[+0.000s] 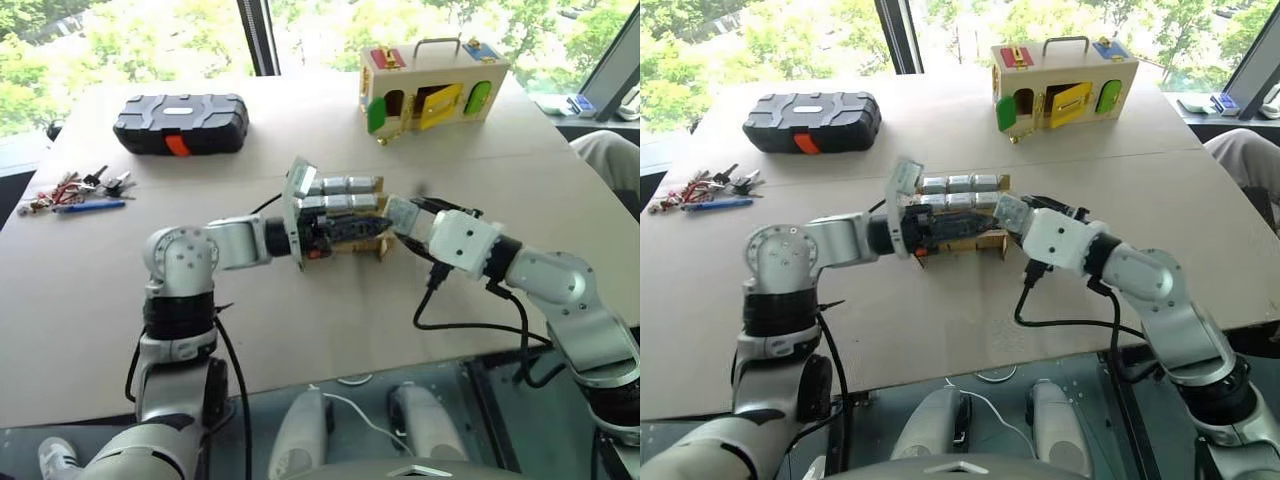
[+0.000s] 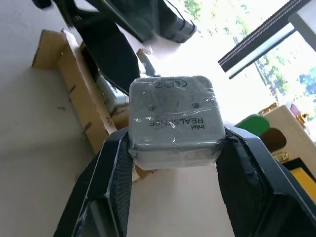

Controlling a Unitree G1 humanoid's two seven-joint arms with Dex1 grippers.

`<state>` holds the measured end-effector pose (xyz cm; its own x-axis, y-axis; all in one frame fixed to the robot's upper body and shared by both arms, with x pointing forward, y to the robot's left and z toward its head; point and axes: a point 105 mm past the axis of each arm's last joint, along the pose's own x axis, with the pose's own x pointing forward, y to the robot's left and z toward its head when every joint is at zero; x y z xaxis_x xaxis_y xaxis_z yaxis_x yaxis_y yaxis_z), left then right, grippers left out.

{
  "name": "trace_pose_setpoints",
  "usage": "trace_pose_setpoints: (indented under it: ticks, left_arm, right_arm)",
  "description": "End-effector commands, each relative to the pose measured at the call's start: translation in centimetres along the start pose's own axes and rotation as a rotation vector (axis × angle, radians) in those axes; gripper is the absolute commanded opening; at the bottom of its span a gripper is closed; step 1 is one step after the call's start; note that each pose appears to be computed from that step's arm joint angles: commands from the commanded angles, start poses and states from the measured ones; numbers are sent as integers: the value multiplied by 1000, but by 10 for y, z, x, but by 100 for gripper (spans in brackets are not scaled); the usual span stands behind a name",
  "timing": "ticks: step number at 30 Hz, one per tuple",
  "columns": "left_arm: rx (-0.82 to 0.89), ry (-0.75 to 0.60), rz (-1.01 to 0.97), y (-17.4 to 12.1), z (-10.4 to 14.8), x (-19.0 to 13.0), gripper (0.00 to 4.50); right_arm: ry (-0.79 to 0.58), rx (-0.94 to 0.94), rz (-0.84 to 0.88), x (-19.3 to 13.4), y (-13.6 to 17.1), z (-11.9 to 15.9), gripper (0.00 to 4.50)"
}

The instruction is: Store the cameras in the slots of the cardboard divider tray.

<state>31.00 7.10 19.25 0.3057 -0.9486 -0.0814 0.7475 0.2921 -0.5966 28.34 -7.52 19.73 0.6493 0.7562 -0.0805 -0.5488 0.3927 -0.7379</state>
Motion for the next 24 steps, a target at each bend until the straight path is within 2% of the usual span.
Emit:
trace_pose_setpoints:
  ticks: [1,11,12,13,17,19,20,22,23,24]
  left_arm:
    - [12,-10,-1,0,5,1,450]
    - [-16,-18,-66,-11,6,6,450]
    - [-17,-16,-69,-12,6,6,397]
    - [-16,-12,-73,-13,5,6,370]
    - [-20,-8,-83,-15,6,4,176]
    - [-22,-16,-81,-15,9,4,94]
    - [-18,-16,-80,-16,10,4,84]
    - [18,-11,-76,-16,13,5,84]
    - [37,-10,-65,-15,16,7,84]
    - [77,-9,-48,-13,20,9,84]
  right_arm:
    - [-80,-24,-46,-1,-8,25,189]
    - [-160,46,12,3,3,39,189]
    - [-165,54,17,3,4,39,189]
    - [-168,62,22,4,4,40,189]
    - [-186,109,41,4,6,41,189]
    - [-196,152,26,3,3,41,293]
    - [-197,157,9,3,0,41,324]
    - [-184,155,-44,1,-8,37,420]
    - [-168,170,-54,-3,-10,33,450]
    - [-139,190,-47,-9,-11,25,450]
